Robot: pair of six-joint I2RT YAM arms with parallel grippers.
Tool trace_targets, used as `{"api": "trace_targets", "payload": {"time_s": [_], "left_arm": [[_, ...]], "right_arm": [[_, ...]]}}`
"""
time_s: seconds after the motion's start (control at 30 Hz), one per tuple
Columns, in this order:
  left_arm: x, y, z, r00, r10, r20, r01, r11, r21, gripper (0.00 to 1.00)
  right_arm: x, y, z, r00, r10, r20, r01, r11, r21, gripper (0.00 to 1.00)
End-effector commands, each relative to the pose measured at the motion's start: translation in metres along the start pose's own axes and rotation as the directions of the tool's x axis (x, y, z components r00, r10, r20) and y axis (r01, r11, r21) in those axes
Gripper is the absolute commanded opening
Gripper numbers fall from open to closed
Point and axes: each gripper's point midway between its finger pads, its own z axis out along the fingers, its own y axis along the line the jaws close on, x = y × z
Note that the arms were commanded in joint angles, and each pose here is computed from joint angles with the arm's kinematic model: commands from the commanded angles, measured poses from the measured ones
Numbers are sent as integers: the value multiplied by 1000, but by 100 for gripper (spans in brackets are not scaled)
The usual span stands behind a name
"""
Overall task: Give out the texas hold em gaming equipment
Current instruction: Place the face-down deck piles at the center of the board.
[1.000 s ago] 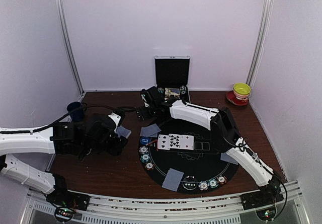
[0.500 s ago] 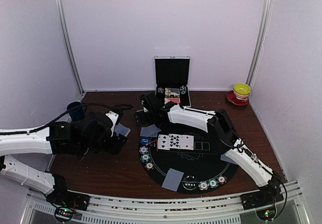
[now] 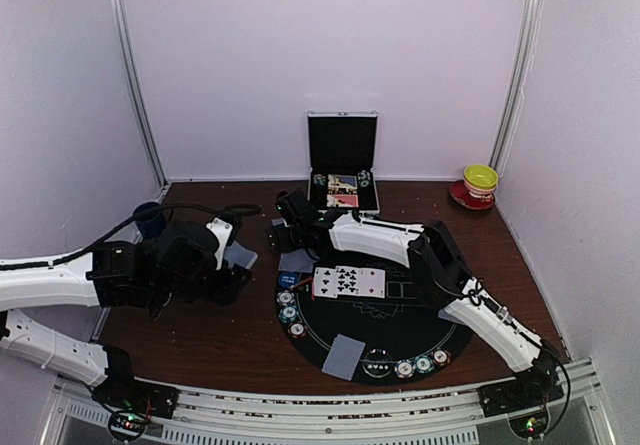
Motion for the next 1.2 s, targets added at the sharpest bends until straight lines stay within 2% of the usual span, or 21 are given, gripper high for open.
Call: {"api": "trace_targets", "payload": {"time_s": [0.0,0.23,0.7,1.17], "left_arm": [[-11,1,-6,998,-7,57,7,1000,6,54],[-11,1,-7,998,-9,62,8,1000,9,54],[-11,2,-10,998,-14,67,13,1000,15,54],[-10,3,-11,997,-21,69,19,1000,20,54]], "right_arm": [[23,-5,11,999,-27,-31,29,999,39,92],[26,-4,12,998,-57,-27,58,997,50,82],[15,6,4,995,-99,-1,99,994,38,71],[4,-3,-1,993,-113,25,109,989,101,64]]}}
